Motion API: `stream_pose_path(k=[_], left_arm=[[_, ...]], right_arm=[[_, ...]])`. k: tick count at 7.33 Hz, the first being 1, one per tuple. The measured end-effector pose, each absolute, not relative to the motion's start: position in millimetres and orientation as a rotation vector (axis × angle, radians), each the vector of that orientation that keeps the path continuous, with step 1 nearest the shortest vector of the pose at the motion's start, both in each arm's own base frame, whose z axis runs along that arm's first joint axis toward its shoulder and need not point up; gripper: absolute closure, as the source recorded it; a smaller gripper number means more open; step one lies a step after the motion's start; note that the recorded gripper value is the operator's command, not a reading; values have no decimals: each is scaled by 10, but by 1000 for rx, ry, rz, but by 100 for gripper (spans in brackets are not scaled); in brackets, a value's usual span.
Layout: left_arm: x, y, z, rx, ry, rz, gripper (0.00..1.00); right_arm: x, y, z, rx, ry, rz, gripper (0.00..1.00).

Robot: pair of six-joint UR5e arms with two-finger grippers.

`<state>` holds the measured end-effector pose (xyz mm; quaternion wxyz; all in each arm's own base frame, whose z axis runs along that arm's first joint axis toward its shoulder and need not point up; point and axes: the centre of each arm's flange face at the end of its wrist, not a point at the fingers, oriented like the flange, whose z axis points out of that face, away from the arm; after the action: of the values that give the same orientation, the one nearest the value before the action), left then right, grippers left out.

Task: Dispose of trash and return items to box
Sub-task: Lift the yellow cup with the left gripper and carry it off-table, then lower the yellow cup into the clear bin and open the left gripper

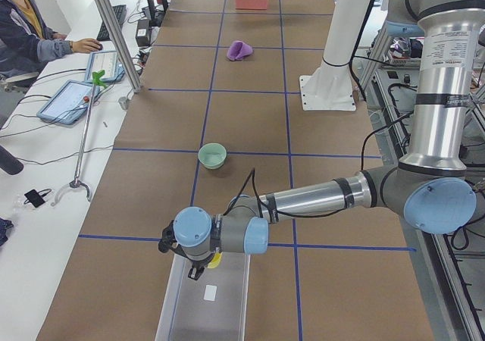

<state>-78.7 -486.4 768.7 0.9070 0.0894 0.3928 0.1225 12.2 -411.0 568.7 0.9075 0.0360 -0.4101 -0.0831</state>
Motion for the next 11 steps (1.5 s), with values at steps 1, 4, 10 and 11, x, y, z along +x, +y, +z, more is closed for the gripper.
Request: stream_pose_path(k=[1, 4, 10, 11], left_arm=[[-784, -4822, 7765, 177, 814, 234, 100], [-751, -4788, 7850, 133, 830, 158, 92], [-687, -5090, 7501, 169, 840, 167, 10], [-685, -5166, 7356, 171, 845, 169, 10]], right_arm=[[122, -4110, 5684, 75, -847, -172, 0], [121, -4111, 5677, 76, -847, -172, 0], [114, -4113, 5673, 75, -849, -172, 0], [114, -4113, 5666, 76, -850, -171, 0]])
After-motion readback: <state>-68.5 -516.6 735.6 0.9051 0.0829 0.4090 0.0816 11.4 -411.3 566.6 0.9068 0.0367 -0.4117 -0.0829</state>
